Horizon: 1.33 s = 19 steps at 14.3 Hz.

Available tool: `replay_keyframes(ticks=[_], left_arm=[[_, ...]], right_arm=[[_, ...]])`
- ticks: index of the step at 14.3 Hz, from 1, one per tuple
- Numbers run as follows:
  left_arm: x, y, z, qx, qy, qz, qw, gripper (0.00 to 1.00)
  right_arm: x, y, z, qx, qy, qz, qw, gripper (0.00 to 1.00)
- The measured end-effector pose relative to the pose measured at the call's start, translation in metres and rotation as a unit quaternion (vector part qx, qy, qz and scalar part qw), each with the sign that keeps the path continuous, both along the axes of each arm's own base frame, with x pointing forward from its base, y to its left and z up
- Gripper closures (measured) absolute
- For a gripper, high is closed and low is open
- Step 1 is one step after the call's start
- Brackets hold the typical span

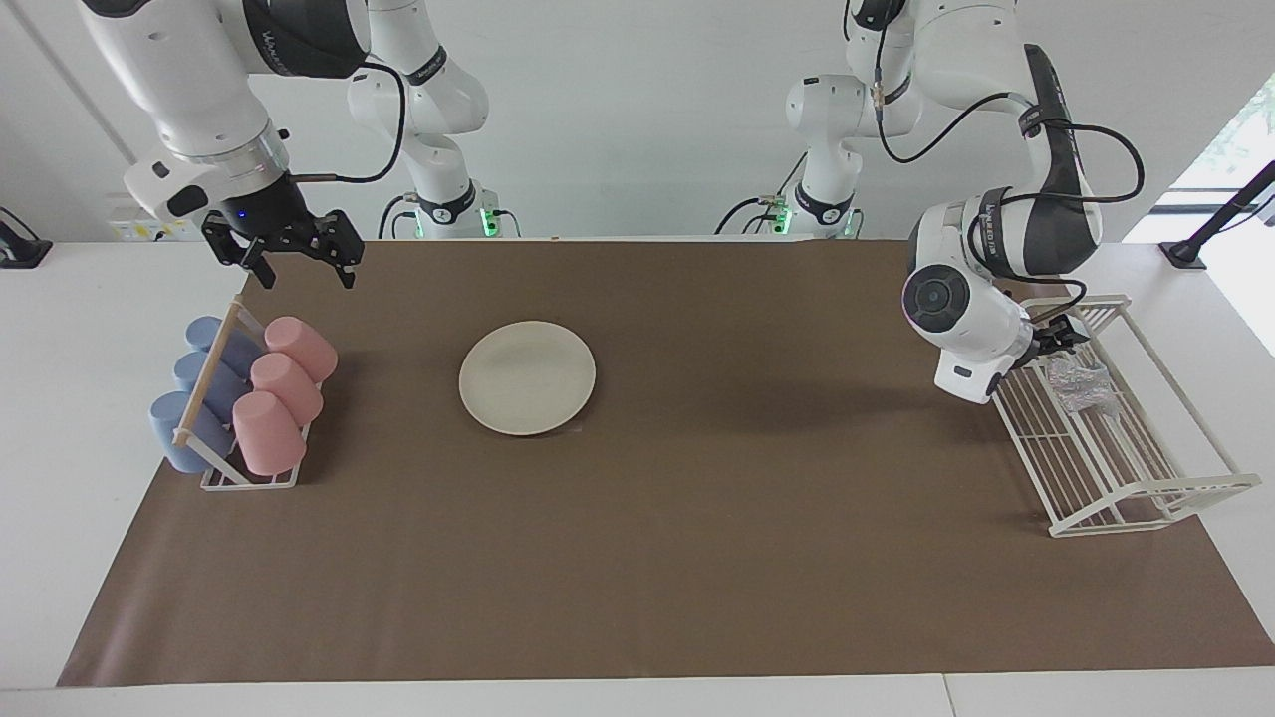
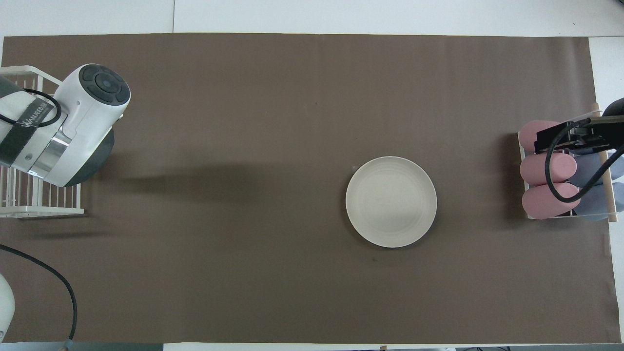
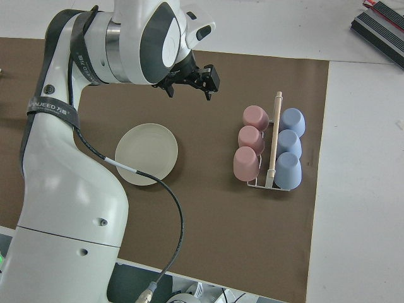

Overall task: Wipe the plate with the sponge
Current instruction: 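Move the left gripper down into the white wire basket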

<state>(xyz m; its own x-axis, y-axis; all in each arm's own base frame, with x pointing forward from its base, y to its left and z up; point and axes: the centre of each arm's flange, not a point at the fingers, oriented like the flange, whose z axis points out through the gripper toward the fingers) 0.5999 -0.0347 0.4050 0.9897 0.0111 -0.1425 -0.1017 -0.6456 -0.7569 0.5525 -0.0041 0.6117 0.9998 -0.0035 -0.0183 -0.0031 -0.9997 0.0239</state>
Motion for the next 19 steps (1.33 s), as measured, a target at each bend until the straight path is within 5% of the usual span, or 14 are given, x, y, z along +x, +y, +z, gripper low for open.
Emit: replay_keyframes(ticks=[19], left_arm=[[0.021,0.010,-0.003,0.016,0.009,-0.038,0.999,0.07]], right_arm=[[0.000,0.000,0.000,0.000,0.000,0.000,1.000,0.00]])
